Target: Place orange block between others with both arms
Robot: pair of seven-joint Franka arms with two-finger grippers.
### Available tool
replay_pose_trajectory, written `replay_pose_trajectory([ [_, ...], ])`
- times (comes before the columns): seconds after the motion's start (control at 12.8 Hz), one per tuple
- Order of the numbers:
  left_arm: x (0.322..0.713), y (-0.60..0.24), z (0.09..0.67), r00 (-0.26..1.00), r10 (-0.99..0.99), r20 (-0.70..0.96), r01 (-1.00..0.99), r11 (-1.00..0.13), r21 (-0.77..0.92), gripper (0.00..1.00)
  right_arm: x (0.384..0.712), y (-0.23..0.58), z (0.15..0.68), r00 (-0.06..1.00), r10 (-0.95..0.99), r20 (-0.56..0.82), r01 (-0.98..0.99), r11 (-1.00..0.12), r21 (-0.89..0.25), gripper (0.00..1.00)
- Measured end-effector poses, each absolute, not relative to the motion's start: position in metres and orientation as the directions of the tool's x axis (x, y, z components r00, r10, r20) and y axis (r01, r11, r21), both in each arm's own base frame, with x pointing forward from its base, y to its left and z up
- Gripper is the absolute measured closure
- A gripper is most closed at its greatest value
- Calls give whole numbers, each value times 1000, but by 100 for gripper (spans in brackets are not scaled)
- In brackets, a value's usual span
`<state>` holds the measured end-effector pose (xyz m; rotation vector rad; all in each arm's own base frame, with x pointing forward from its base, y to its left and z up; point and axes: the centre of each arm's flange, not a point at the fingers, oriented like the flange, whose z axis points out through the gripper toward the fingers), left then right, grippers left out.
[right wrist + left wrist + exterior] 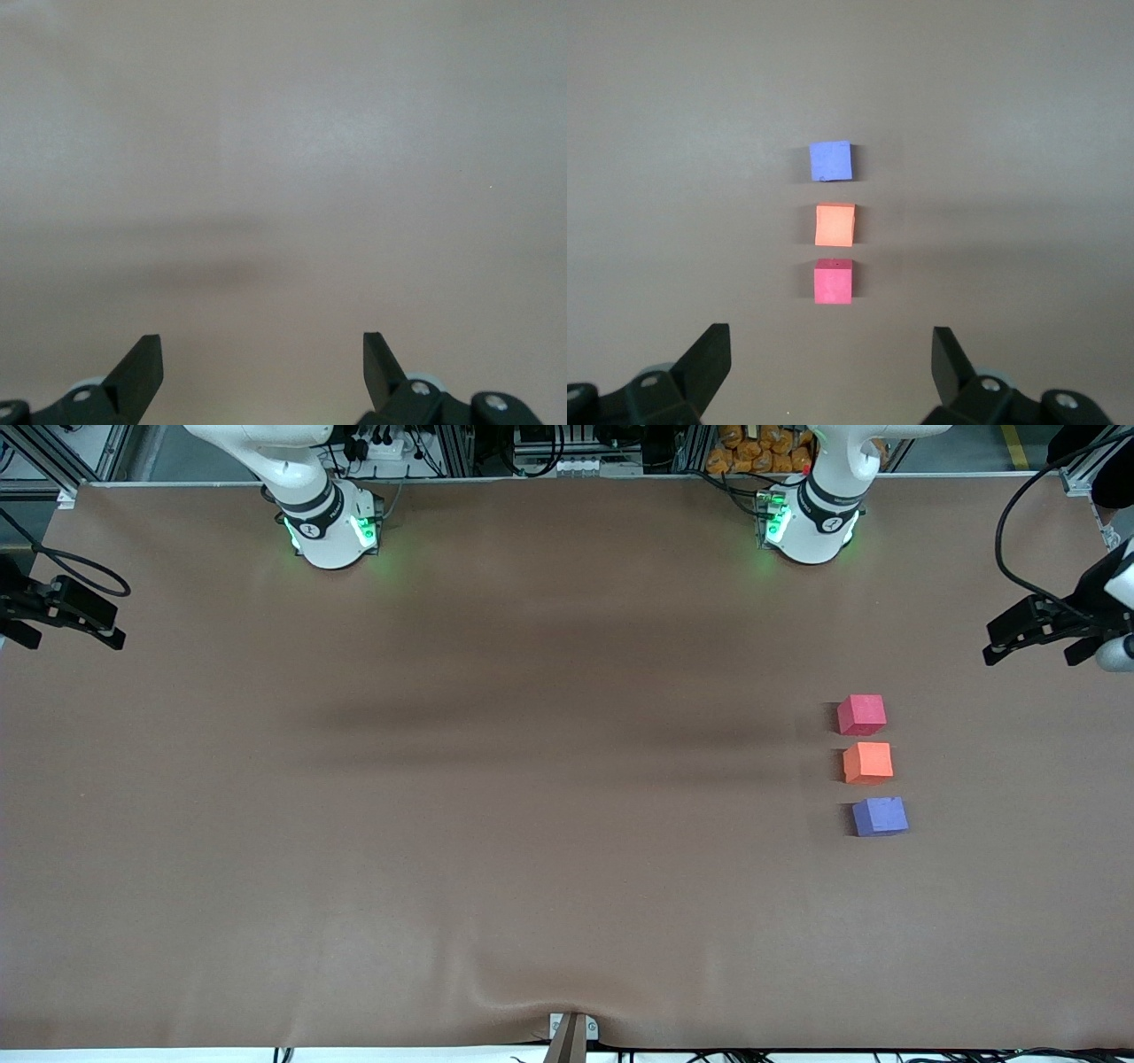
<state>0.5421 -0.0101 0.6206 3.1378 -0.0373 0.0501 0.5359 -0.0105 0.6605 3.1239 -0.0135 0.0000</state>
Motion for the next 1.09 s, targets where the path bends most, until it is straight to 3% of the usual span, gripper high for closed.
replay_pose_trajectory([
  [1.09,546,-8,623,999,-19,48,-19,-1000,3,0,536,-8,659,1000,-4,-8,-4,-1000,18,0],
])
